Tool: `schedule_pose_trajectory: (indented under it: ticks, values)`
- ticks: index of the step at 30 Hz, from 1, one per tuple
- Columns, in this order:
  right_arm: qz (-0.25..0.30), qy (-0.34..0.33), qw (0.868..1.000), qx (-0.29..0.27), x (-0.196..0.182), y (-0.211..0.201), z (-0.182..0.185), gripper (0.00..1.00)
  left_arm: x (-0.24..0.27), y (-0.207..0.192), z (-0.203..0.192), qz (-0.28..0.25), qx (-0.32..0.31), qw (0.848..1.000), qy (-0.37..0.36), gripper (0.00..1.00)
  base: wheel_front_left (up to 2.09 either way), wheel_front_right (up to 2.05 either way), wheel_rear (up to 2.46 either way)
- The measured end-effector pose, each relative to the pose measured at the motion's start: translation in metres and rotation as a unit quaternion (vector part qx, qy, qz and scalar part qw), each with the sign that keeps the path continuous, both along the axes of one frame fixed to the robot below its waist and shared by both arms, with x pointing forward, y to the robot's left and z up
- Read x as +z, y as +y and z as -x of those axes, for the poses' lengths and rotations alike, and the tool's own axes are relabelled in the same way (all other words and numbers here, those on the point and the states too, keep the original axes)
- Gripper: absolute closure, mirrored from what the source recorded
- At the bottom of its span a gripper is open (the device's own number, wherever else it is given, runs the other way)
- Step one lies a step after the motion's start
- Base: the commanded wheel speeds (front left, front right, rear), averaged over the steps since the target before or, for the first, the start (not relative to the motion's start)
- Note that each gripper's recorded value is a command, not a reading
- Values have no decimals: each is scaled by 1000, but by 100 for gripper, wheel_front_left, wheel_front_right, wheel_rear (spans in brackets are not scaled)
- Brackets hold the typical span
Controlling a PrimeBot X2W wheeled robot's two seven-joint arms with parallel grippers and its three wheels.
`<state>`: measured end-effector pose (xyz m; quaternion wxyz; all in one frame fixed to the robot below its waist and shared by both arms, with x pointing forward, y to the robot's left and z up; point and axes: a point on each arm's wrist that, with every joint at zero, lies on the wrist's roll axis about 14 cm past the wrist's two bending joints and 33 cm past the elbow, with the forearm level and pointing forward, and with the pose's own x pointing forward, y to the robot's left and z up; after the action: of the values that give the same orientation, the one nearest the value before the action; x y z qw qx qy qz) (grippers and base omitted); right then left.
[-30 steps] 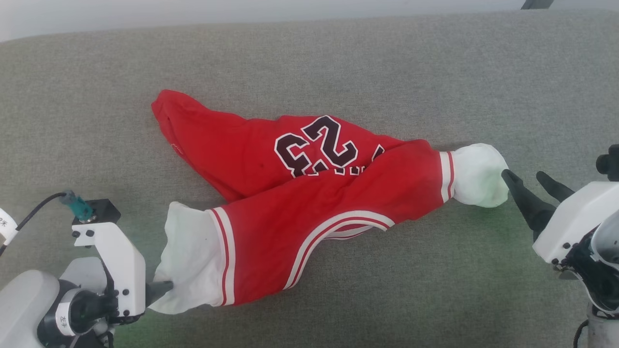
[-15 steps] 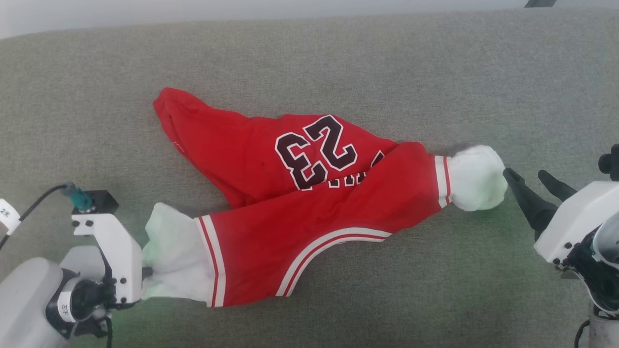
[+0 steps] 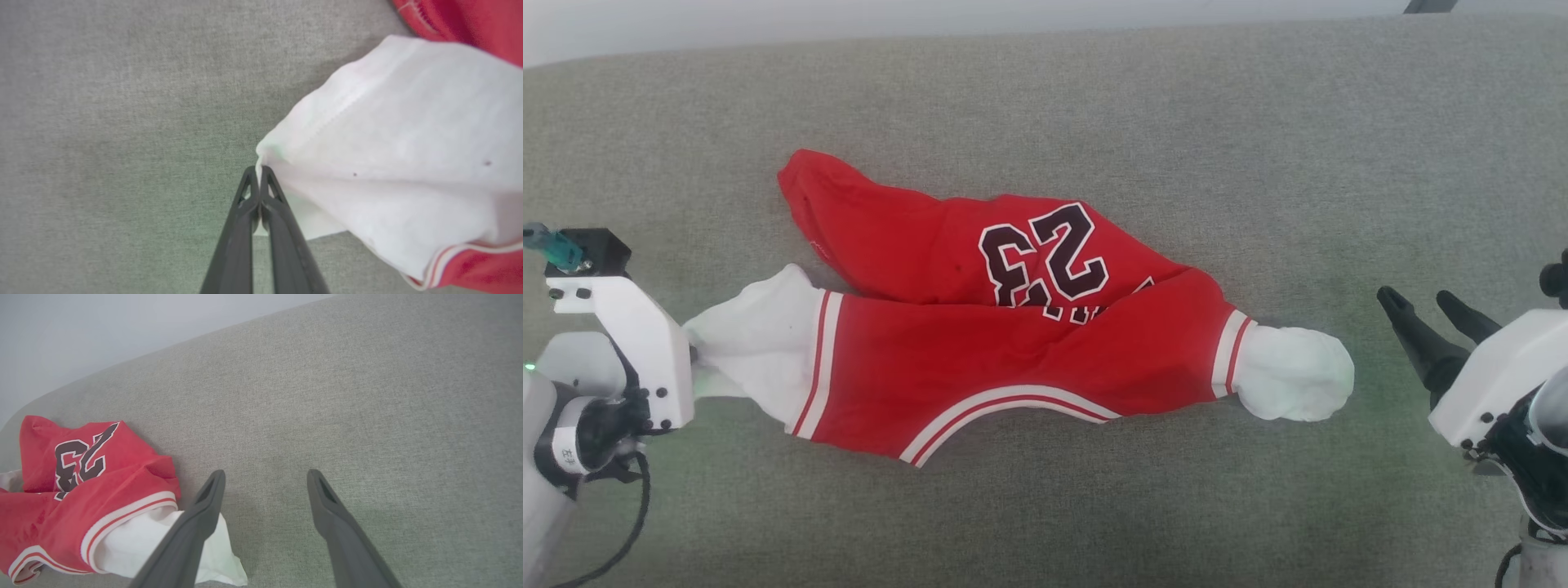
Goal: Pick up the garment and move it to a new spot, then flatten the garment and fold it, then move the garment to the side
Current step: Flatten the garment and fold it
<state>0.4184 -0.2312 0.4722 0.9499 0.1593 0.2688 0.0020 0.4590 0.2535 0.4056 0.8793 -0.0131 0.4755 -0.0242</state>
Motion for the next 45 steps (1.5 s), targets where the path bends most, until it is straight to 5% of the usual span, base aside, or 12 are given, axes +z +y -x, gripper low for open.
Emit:
schedule_pose_trajectory:
  ticks: [4, 5, 7, 8, 9, 27, 28, 29, 30, 45]
  values:
    - [-4, 2, 1000, -11, -3, -5, 5, 0, -8, -8, 5, 24, 9, 1000, 17, 100, 0, 0, 0]
    - [-5, 1, 1000, -15, -3, -7, 5, 0, -10, -9, 7, 26, 11, 999, 20, 93, 0, 0, 0]
    - [-5, -2, 1000, -20, -2, -10, 6, 0, -14, -10, 12, 31, 12, 999, 28, 39, 0, 0, 0]
    - [-4, -3, 1000, -22, -1, -11, 7, 0, -14, -10, 13, 31, 13, 999, 29, 4, 0, 0, 0]
    - [-4, -2, 1000, -23, -2, -11, 8, 0, -13, -10, 13, 33, 14, 999, 28, 0, 0, 0, 0]
    - [-8, 22, 1000, -11, -12, -4, 34, 0, -16, 2, 17, 4, 14, 999, 44, 0, 0, 0, 0]
    - [-9, 26, 1000, -8, -14, -2, 35, 0, -19, 2, 17, 7, 19, 999, 49, 9, 0, 0, 0]
    - [-10, 31, 999, -4, -15, -1, 36, 0, -22, 0, 18, 9, 17, 998, 55, 61, 0, 0, 0]
    - [-9, 40, 999, 1, -19, 1, 38, 0, -24, 0, 17, 12, 19, 998, 60, 100, 0, 0, 0]
    - [-1, 130, 984, 121, -61, 46, 29, 0, -33, -14, -1, 40, 3, 998, 45, 100, 0, 0, 0]
